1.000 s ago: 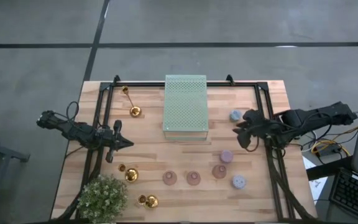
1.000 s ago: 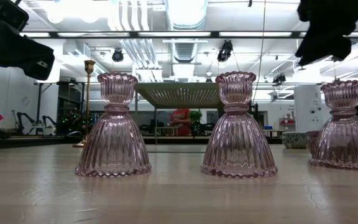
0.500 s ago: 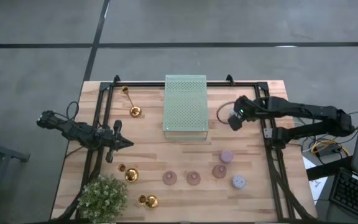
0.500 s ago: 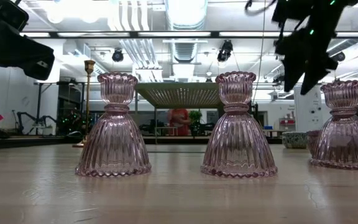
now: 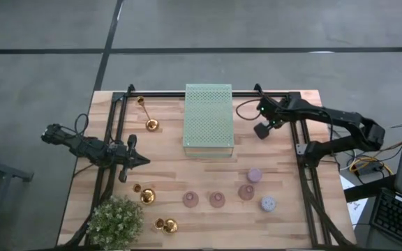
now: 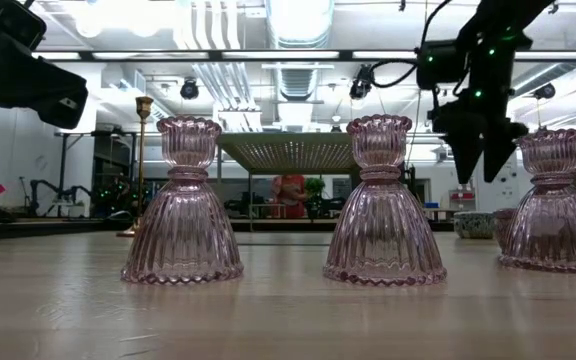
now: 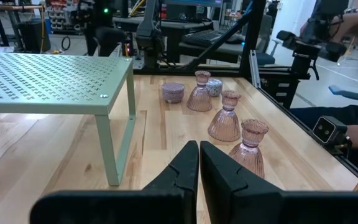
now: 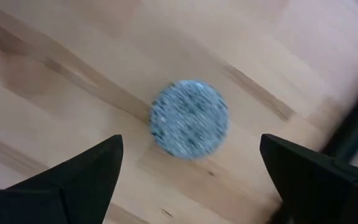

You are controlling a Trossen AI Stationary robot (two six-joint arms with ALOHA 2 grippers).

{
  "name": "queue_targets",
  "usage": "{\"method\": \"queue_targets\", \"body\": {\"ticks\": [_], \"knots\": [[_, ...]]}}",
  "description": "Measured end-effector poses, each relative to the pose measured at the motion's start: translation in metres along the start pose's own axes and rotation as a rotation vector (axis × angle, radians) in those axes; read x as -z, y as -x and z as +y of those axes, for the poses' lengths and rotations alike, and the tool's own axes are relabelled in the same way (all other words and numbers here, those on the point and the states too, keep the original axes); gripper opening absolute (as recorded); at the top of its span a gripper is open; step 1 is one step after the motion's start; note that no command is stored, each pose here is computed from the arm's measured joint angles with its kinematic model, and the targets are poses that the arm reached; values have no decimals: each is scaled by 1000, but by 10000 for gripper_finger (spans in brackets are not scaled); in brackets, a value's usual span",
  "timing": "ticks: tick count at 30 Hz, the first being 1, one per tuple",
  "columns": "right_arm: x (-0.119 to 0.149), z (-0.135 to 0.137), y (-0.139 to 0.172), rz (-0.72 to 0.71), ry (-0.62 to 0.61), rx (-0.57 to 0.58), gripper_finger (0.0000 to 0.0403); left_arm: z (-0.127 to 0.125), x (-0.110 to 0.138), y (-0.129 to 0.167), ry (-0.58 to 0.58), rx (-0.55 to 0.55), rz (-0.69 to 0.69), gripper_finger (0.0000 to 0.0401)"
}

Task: Pick & Place candle stick holders
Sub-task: Put the green scented candle on the shelf

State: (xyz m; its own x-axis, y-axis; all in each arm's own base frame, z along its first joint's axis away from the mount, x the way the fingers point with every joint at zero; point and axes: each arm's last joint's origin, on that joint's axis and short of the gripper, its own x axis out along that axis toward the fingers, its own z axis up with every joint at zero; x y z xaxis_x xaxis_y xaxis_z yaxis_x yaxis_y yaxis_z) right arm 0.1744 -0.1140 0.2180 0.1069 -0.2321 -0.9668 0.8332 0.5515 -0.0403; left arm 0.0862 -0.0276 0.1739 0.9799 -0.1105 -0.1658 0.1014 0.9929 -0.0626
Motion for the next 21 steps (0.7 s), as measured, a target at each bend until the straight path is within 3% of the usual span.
{"method": "queue_targets", "body": {"ticks": [21], "knots": [[-14, 3, -42, 133, 174, 30, 373, 0, 0, 0, 0, 0, 0, 21]]}}
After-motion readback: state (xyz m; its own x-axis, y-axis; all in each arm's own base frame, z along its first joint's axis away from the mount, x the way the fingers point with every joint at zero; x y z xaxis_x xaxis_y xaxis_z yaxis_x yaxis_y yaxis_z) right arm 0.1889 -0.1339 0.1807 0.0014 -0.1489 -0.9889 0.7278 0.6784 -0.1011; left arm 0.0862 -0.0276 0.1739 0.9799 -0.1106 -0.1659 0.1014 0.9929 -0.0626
